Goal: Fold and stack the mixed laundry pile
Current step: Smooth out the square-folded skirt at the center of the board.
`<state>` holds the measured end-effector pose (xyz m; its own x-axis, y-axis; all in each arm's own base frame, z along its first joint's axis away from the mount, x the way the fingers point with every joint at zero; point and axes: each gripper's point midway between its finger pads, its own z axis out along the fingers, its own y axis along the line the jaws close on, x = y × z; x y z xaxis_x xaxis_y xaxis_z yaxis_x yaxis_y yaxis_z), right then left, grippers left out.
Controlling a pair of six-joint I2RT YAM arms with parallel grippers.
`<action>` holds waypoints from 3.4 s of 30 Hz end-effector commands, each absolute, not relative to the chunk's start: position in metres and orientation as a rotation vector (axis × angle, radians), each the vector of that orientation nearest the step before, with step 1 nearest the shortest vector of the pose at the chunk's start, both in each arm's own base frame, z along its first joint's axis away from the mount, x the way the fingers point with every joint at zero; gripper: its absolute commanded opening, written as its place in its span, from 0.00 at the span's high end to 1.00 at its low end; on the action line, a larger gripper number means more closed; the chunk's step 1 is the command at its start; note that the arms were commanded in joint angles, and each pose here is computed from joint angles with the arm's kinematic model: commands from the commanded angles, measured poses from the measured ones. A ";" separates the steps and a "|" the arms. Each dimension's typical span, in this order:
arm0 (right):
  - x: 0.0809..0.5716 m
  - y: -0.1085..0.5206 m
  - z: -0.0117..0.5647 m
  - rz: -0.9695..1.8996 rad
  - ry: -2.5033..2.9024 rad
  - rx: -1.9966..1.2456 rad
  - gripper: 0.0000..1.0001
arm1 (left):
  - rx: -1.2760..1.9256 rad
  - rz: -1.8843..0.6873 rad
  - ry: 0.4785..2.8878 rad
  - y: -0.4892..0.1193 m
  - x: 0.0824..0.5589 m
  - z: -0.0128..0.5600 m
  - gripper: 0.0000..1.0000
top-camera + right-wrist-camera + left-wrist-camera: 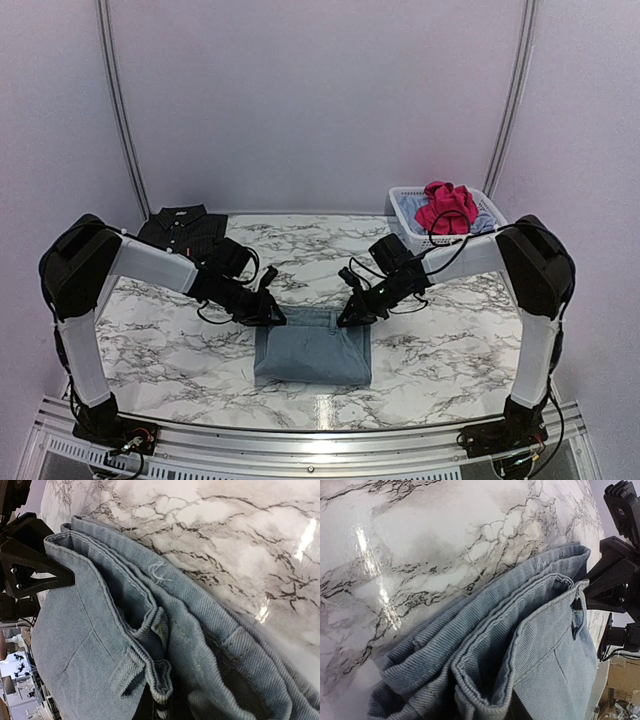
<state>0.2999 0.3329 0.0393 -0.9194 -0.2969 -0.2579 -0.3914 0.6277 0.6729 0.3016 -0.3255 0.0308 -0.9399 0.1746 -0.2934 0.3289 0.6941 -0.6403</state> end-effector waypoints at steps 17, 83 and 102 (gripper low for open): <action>0.327 0.336 0.208 1.168 2.360 -0.724 0.46 | 0.397 -0.810 2.094 -0.270 0.336 0.247 0.01; 0.259 0.343 0.028 1.484 2.753 -0.466 0.53 | 0.114 -1.416 2.547 -0.308 0.266 0.076 0.02; 0.211 0.468 0.122 0.721 2.203 -1.391 0.69 | -0.603 -0.883 2.495 -0.144 0.307 0.090 0.01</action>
